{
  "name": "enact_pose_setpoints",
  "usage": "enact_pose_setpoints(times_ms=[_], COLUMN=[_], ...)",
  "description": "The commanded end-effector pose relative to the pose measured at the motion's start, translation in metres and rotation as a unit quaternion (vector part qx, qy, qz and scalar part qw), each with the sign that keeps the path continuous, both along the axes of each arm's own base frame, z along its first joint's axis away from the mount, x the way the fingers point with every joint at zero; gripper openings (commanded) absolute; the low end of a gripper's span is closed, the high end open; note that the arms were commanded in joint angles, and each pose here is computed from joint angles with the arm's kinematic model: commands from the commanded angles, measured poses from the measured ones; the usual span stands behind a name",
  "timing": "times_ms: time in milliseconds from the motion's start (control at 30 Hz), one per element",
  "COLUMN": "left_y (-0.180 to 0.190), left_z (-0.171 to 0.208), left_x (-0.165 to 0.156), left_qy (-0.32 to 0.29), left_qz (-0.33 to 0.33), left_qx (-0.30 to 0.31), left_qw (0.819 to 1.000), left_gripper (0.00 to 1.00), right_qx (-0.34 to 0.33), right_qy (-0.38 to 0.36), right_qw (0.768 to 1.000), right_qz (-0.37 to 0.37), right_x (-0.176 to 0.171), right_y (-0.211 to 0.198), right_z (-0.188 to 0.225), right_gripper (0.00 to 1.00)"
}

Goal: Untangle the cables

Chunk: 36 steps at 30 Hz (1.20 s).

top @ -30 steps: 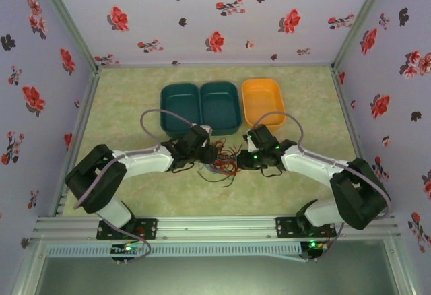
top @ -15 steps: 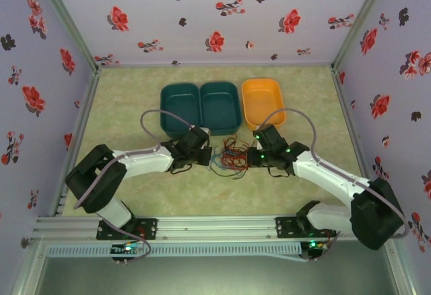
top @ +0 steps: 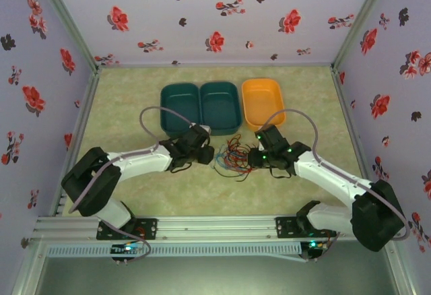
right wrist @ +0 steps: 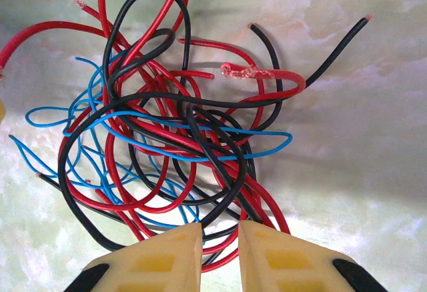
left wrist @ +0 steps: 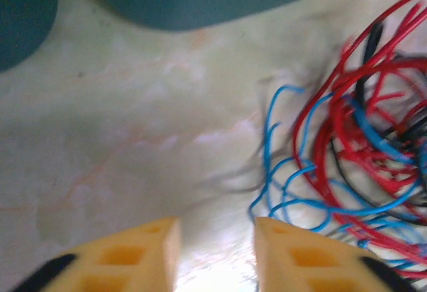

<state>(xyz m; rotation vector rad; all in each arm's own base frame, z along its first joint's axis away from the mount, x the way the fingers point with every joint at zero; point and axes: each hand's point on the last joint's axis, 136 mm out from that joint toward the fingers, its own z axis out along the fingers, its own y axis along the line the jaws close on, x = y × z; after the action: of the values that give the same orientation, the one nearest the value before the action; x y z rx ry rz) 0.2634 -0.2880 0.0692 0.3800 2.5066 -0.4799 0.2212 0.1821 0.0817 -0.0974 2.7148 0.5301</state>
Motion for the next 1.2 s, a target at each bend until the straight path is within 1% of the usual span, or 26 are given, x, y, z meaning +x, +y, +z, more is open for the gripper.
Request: enact_pose_setpoints(times_ms=[0,100,167,267,400,433,600,733,833,1167], left_y=[-0.018,-0.033,-0.043,-0.059,-0.076,-0.079,-0.086,-0.089,-0.090,-0.088], left_z=[0.038,0.052,0.055,0.052,0.046,0.044,0.036,0.029,0.024,0.018], left_x=[0.014,0.024,0.028,0.029,0.027,0.027,0.031,0.033,0.036,0.044], left_qy=[-0.046,-0.067,-0.076,-0.086,-0.097,-0.099,-0.106,-0.105,-0.103,-0.109], left_qz=[-0.002,-0.006,-0.014,-0.035,-0.066,-0.068,-0.074,-0.077,-0.071,-0.039], left_qx=[-0.035,-0.055,-0.058,-0.042,-0.017,-0.014,-0.012,-0.008,-0.004,-0.007], left_qw=[0.998,0.996,0.995,0.995,0.993,0.993,0.991,0.991,0.992,0.993], left_gripper=[0.44,0.54,0.57,0.63,0.75,0.76,0.77,0.76,0.75,0.67], right_qx=[-0.005,-0.026,-0.034,-0.031,-0.019,-0.017,-0.010,-0.026,-0.016,-0.020], right_qy=[0.008,0.003,-0.001,0.002,0.006,0.005,-0.006,-0.013,-0.024,-0.051], right_qw=[1.000,1.000,0.999,0.999,0.999,0.998,0.997,0.995,0.994,0.990], right_qz=[-0.002,-0.014,-0.023,-0.037,-0.050,-0.055,-0.076,-0.099,-0.109,-0.132], right_x=[0.000,0.001,0.003,0.004,0.006,0.008,0.021,0.031,0.041,0.069], right_y=[-0.002,-0.012,-0.018,-0.025,-0.029,-0.029,-0.028,-0.033,-0.029,-0.023], right_z=[0.005,0.007,0.011,0.016,0.019,0.020,0.025,0.023,0.024,0.025], right_gripper=[0.24,0.24,0.25,0.26,0.30,0.31,0.39,0.41,0.43,0.52])
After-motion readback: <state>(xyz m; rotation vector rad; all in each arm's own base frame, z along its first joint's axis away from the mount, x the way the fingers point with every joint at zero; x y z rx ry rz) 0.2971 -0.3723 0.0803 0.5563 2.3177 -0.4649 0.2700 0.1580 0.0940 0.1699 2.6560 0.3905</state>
